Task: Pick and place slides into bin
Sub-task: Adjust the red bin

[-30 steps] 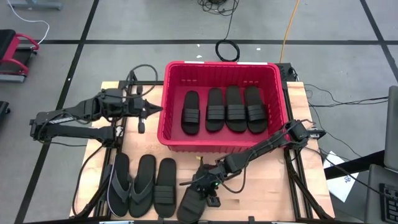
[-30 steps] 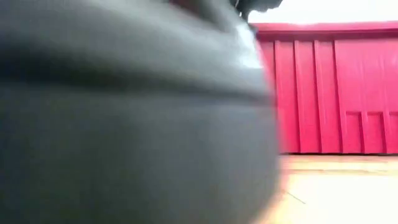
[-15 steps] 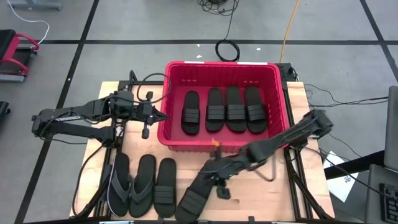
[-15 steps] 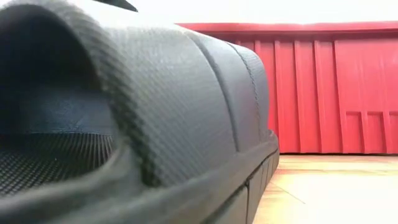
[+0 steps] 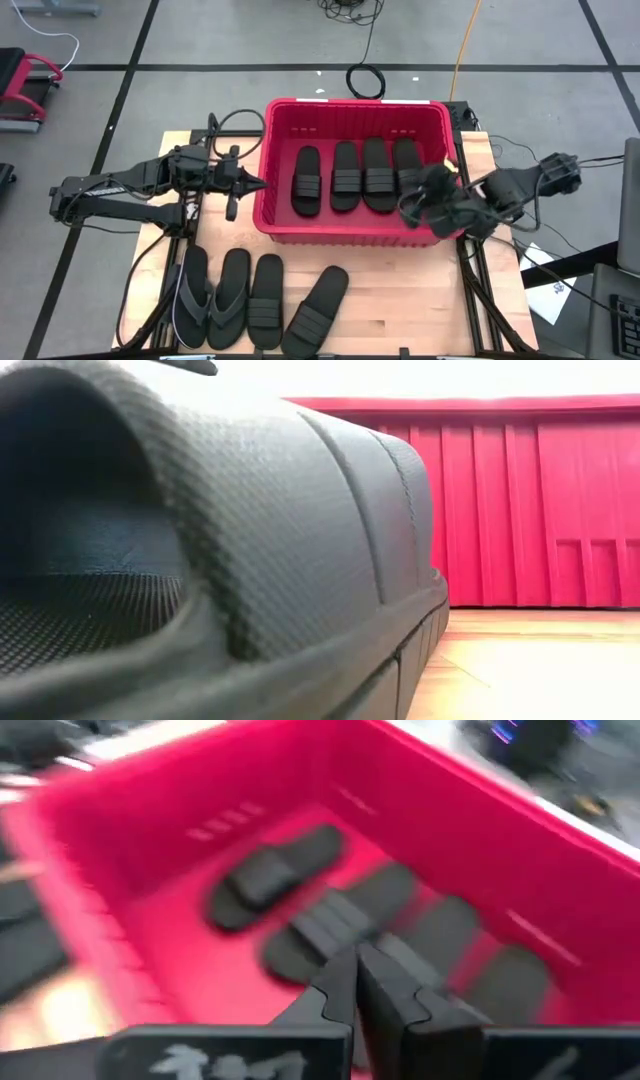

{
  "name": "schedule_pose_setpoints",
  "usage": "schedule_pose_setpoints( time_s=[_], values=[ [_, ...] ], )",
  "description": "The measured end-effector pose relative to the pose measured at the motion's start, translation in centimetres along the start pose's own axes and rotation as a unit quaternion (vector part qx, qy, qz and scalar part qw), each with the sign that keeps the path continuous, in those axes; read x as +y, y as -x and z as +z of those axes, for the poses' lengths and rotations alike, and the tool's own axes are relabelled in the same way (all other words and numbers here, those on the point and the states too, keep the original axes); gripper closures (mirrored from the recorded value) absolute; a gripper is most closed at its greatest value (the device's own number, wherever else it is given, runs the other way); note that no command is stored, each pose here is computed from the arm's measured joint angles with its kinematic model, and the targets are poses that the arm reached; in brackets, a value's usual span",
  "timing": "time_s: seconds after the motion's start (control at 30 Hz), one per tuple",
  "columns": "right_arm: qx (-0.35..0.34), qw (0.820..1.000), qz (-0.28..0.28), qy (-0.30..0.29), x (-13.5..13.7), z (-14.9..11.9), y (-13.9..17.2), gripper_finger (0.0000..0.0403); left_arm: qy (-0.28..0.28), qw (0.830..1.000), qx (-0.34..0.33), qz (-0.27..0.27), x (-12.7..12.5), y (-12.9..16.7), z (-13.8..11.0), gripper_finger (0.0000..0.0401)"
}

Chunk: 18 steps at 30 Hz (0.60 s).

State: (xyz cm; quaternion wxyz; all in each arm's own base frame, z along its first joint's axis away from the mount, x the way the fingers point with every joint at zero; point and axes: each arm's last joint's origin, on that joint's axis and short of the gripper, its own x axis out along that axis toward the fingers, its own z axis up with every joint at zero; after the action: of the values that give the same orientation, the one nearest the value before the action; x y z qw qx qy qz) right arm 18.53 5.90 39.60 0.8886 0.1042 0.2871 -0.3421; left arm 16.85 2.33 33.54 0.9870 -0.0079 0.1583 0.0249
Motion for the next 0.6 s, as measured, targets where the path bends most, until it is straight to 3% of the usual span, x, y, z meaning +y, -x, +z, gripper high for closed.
schedule_pose_setpoints(
  time_s=[0.17, 0.37, 0.6],
  values=[
    [0.040, 0.991, -0.127, -0.023, -4.2, -0.2, -0.6, 0.0402, 0.036, 0.999, 0.000, 0.015, 0.1, 0.0, 0.0, 0.0397],
    [0.074, 0.974, -0.210, -0.052, -7.6, 0.0, -2.9, 0.0402, 0.062, 0.998, 0.001, 0.016, 0.1, -0.1, 0.0, 0.0392],
    [0.177, 0.937, -0.274, -0.124, -11.7, -2.7, -5.2, 0.0403, 0.098, 0.995, 0.004, 0.035, 0.2, -0.2, -0.1, 0.0393]
  ],
)
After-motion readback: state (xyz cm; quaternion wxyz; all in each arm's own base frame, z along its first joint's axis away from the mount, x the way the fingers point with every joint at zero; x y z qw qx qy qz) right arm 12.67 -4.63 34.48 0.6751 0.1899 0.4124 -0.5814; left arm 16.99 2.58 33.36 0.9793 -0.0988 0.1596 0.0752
